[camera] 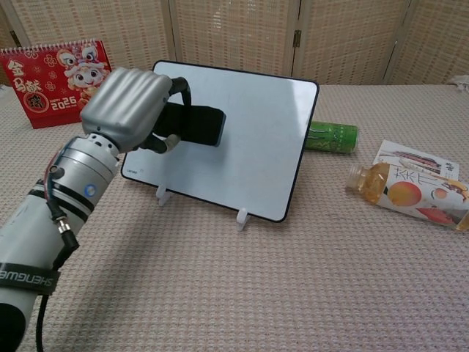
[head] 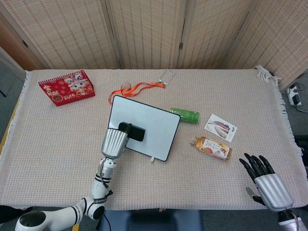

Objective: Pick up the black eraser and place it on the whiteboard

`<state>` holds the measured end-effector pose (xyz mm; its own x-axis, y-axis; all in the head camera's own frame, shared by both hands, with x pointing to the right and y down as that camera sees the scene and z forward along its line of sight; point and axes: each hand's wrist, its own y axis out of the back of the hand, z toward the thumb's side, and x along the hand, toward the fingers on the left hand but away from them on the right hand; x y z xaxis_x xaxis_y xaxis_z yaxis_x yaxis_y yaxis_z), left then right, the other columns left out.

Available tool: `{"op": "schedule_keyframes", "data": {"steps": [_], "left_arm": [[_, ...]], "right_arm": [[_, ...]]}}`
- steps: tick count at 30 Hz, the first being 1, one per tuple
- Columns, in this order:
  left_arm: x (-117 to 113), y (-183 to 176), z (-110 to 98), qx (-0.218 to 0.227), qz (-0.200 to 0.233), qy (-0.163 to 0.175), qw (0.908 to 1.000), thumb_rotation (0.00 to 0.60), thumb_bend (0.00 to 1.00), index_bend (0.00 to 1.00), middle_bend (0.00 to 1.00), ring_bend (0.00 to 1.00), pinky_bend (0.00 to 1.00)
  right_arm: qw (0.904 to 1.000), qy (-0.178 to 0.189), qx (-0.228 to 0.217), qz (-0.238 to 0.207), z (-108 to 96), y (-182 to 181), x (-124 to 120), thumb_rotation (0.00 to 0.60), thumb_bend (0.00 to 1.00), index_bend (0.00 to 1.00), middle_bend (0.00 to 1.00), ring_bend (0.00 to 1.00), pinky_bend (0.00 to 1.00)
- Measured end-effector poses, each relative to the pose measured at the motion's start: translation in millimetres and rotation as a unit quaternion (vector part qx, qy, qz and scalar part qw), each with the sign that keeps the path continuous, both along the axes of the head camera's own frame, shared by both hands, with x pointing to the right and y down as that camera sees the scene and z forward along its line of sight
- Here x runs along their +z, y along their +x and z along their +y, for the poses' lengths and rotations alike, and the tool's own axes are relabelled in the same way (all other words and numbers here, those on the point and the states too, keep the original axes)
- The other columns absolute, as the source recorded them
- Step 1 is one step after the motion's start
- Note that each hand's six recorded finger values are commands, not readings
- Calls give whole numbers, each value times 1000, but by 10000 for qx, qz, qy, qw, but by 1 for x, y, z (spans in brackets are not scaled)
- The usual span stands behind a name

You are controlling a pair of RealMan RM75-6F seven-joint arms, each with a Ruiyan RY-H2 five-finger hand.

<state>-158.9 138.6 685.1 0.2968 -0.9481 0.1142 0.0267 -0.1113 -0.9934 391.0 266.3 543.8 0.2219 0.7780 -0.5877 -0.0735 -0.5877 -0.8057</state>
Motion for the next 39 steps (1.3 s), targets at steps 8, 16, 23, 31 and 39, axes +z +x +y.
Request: {"op": "schedule_keyframes", "data": {"steps": [8, 16, 23, 31, 39], "left_arm": [[13, 6, -5, -181, -266, 33, 9995, 600, 379, 676, 1000, 992, 1000], [20, 13, -5, -189, -362, 27, 9992, 600, 380, 645, 1000, 991, 1000], [23, 13, -4, -154, -358, -14, 9992, 600, 377, 467, 1000, 991, 1000], [23, 14, -3, -148, -365, 1, 9992, 600, 378, 276, 1000, 988, 1000], [23, 13, -2, -159, -333, -25, 9993, 600, 376, 158, 1000, 989, 1000]], "right_arm": [[10000, 25, 32, -24, 0, 2, -3, 600, 350, 0, 0, 36, 0], [9999, 87, 69, -26, 1, 3, -6, 600, 349, 0, 0, 35, 0], [9999, 100, 68, -28, 2, 3, -6, 600, 350, 0, 0, 35, 0], [9999, 107, 80, -32, 1, 4, -7, 600, 349, 0, 0, 35, 0], [9999, 114, 75, -30, 2, 3, -7, 600, 350, 0, 0, 36, 0]]}}
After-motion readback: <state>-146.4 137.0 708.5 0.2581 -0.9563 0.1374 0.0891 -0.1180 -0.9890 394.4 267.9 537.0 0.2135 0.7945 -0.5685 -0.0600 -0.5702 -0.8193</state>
